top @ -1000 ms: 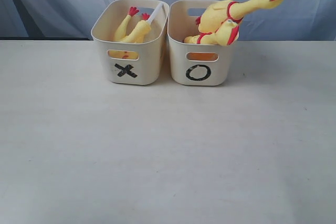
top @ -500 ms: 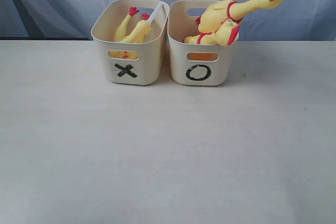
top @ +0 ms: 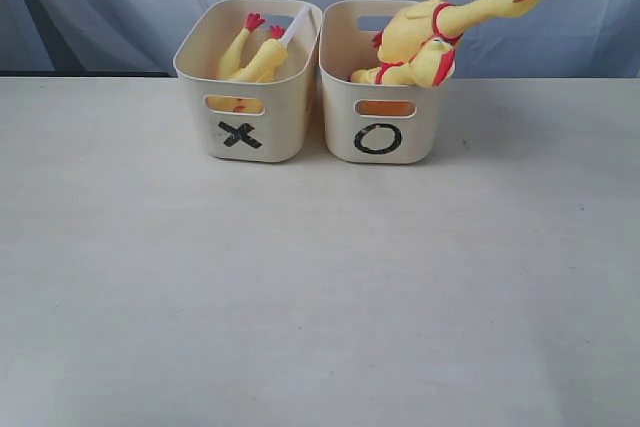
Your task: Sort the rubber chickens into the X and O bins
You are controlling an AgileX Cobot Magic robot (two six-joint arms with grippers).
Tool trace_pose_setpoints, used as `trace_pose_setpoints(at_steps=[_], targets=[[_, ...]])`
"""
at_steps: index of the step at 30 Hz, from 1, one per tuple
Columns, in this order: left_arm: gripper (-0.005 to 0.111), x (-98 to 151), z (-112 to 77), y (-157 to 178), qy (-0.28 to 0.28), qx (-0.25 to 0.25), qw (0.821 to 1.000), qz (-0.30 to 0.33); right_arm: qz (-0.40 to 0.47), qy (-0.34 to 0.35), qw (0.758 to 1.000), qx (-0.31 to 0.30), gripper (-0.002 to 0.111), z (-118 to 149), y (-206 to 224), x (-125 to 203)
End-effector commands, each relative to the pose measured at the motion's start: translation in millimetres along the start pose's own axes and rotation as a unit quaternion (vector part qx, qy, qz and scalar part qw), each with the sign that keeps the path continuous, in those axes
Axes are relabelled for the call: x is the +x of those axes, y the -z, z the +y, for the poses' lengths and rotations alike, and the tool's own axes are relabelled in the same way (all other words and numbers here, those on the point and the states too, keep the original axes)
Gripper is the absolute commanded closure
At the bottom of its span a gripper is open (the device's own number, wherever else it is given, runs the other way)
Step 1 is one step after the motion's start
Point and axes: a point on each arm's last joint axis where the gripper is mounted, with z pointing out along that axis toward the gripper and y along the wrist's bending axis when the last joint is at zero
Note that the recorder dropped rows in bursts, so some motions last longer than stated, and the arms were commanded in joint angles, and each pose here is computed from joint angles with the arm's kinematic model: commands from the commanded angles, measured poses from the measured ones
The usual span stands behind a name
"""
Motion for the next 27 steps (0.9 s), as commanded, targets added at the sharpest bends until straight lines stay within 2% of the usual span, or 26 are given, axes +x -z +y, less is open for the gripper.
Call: trace_pose_setpoints(at_steps=[1,9,11,13,14,16,18,27], targets=[[0.107,1.3,-0.3,0.1,0.002,0.0,1.0,0.0,-0.006,0.035,0.999,-0.003,0.109,0.0,0.1,-0.4],[0.107,3.0,-0.6,0.1,0.002,0.002,1.0,0.009,-0.003,0.035,0.999,-0.001,0.109,-0.3,0.1,0.1],[0.107,3.0,-0.6,0.1,0.002,0.002,1.0,0.009,-0.003,0.093,0.996,0.0,0.109,-0.5,0.1,0.0],[0.107,3.0,-0.6,0.1,0.002,0.002,1.0,0.009,-0.006,0.2,0.98,0.0,0.109,-0.2,0.1,-0.4],[0.107,3.0,-0.6,0.1,0.002,0.002,1.0,0.009,-0.006,0.246,0.969,0.0,0.109,-0.2,0.1,-0.4],[0.107,3.0,-0.6,0.1,0.002,0.002,1.0,0.009,-0.007,0.369,0.929,0.005,0.109,-0.8,0.1,-0.9],[0.107,3.0,-0.6,0.1,0.002,0.002,1.0,0.009,-0.006,0.424,0.906,0.007,0.109,-1.1,0.1,-0.8],[0.107,6.1,-1.3,0.2,0.009,0.005,1.0,0.026,0.016,0.421,0.907,0.012,0.109,-3.6,0.2,2.3]])
